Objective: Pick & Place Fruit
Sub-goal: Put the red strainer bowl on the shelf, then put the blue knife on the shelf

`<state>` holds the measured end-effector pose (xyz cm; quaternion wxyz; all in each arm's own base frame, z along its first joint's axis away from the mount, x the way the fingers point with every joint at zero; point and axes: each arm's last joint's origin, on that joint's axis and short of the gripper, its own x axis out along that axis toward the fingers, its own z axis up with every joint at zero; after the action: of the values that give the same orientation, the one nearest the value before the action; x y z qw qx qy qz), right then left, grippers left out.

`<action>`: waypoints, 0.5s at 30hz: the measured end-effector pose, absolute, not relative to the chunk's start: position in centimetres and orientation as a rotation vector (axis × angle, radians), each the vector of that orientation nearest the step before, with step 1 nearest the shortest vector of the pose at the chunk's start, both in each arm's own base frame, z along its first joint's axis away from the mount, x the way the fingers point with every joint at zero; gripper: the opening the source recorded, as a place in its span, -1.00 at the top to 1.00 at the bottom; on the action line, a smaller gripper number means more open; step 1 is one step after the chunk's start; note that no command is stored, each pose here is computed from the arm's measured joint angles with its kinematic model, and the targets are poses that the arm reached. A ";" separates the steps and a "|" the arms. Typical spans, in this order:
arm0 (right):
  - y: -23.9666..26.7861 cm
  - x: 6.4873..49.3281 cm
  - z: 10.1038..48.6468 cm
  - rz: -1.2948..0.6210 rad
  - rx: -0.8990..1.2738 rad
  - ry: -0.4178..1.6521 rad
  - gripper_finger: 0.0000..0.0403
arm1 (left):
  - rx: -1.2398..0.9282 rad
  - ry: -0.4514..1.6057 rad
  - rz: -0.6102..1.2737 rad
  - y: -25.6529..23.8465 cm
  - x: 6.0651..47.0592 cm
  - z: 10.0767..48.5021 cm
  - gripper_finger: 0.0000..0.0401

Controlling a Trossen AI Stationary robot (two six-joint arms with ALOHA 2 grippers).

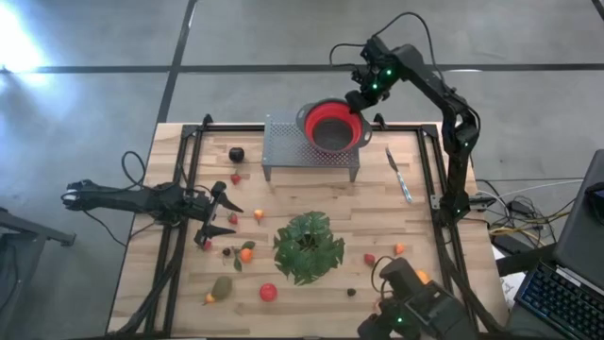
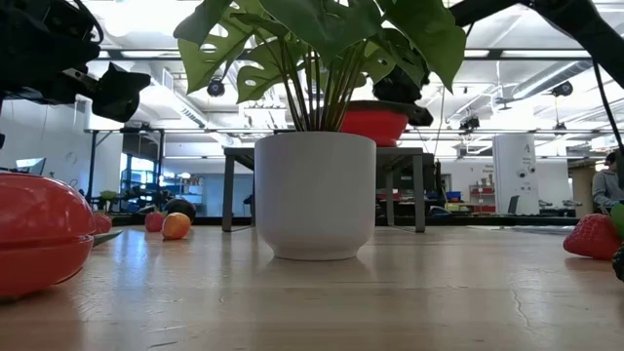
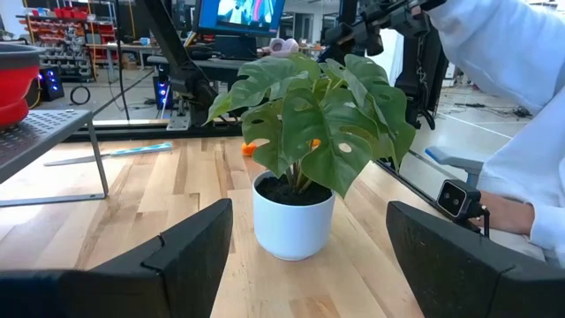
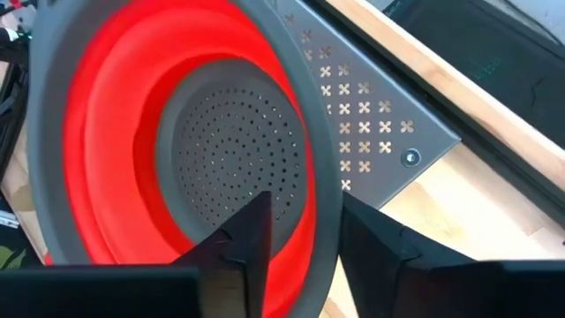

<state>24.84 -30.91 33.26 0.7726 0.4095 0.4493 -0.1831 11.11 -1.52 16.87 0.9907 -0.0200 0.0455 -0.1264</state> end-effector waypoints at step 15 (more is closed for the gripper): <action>-30.4 23.4 37.1 -0.574 0.739 1.030 0.06 | -0.040 0.092 -0.253 -1.5 11.1 16.9 -0.52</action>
<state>23.42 -30.38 37.06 0.7675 0.3403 0.4745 -0.2645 11.11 -1.52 16.87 0.9907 -0.0202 0.0457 -0.1263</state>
